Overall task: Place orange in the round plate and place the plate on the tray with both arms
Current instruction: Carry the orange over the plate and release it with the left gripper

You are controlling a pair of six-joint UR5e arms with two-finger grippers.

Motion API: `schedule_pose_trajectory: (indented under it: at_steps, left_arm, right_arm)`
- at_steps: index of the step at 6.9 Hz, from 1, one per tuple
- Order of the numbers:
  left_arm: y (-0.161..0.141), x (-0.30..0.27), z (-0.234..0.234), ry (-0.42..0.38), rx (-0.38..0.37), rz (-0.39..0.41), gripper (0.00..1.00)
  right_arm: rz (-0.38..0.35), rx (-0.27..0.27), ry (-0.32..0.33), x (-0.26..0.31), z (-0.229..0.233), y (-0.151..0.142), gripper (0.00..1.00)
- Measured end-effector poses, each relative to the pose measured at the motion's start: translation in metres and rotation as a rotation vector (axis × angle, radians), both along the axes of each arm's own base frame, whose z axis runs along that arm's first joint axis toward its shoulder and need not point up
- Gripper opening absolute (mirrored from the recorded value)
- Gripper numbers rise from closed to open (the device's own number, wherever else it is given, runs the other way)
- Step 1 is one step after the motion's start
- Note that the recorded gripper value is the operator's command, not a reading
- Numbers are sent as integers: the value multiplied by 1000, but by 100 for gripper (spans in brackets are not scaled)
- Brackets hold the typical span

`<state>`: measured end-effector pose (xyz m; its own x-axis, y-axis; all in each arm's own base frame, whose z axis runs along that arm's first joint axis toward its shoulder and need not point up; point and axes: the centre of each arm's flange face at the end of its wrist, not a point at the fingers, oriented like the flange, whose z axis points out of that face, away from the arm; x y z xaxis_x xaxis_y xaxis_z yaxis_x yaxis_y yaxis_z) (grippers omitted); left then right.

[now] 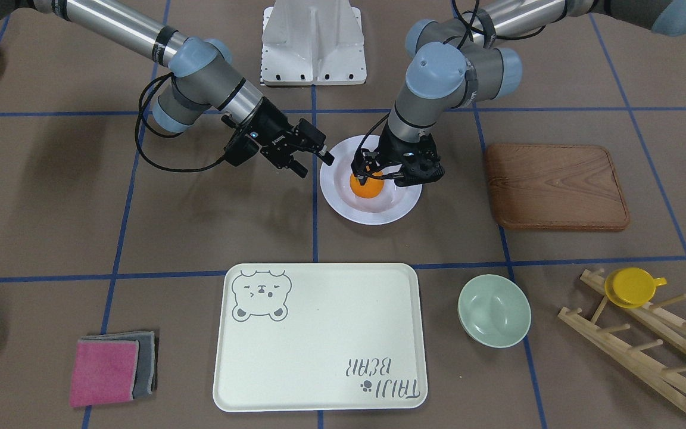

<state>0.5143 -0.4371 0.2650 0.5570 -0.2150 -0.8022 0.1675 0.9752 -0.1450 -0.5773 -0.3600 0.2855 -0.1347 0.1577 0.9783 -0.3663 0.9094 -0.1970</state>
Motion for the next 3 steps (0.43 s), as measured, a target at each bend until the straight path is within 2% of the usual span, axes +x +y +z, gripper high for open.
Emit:
schedule_pose_trajectory:
  at_steps: [3]
  left_arm:
    - [-13,-50,-4,29,65,13,98]
  right_arm:
    - [-6,1,-12,-23,1,0,98]
